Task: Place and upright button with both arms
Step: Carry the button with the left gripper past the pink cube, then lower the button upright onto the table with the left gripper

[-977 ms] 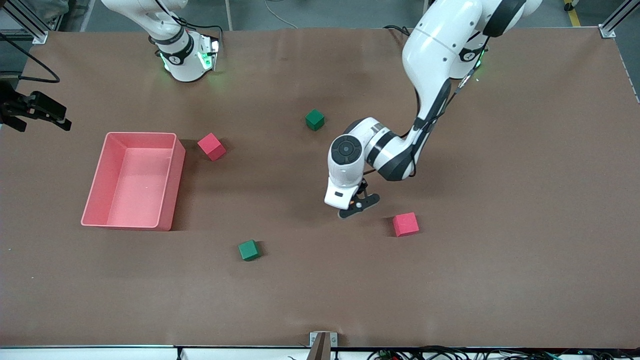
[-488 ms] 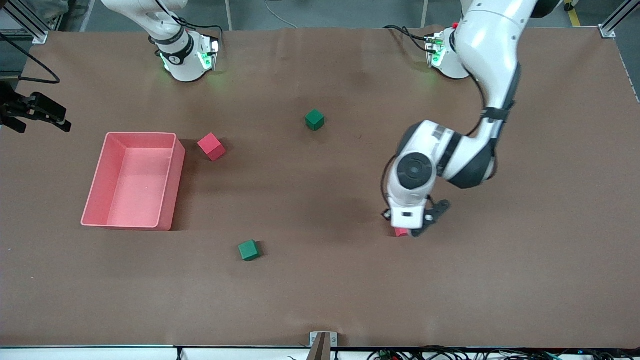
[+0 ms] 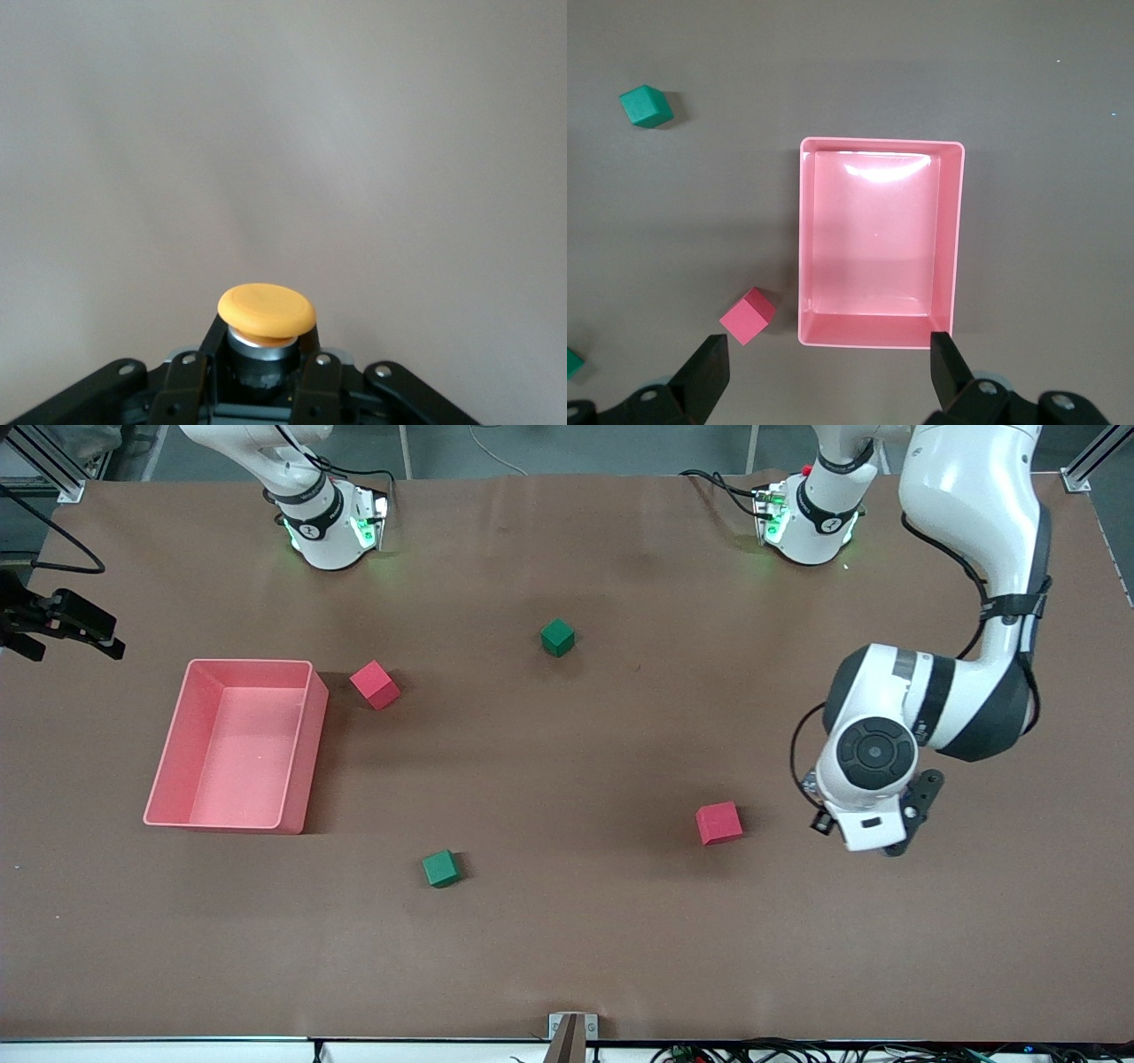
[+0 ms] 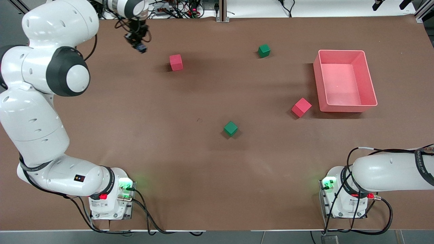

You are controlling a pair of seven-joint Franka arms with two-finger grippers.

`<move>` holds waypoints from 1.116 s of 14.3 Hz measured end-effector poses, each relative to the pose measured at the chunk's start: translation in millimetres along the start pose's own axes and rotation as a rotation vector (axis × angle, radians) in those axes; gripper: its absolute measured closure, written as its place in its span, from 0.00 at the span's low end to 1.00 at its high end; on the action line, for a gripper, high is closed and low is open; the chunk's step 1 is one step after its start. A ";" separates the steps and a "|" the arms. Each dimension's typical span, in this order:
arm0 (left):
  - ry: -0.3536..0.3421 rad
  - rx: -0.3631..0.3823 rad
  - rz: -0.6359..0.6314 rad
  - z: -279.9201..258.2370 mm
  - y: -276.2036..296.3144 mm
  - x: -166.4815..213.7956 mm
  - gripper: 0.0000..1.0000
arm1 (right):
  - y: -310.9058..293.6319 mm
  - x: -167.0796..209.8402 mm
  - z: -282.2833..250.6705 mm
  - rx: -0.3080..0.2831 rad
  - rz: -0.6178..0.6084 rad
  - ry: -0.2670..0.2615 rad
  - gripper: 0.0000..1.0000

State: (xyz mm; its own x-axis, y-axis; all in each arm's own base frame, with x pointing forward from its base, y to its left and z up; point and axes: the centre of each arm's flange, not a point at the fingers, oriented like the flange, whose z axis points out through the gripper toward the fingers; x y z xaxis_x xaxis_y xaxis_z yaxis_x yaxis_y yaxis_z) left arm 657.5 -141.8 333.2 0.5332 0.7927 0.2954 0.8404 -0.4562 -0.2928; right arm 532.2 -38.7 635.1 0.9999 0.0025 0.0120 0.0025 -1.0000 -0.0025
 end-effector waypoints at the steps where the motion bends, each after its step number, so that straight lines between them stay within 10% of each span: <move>1: 0.051 0.034 -0.021 16.3 -5.9 9.6 0.66 | 3.2 -0.2 -0.1 0.000 0.006 0.001 0.00; 16: 1.036 -0.035 -0.456 280.1 -51.3 -4.4 0.66 | 12.3 -0.3 -16.9 -0.003 0.023 0.037 0.00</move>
State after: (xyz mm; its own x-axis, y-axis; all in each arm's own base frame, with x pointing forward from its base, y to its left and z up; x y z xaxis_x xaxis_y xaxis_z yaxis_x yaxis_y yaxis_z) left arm 584.8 -8.6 92.2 -0.0132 0.1783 0.9839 0.9705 -0.2344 0.0555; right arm 531.7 -51.1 651.9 0.9986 -0.0201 0.0493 -0.0201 -0.9998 0.0001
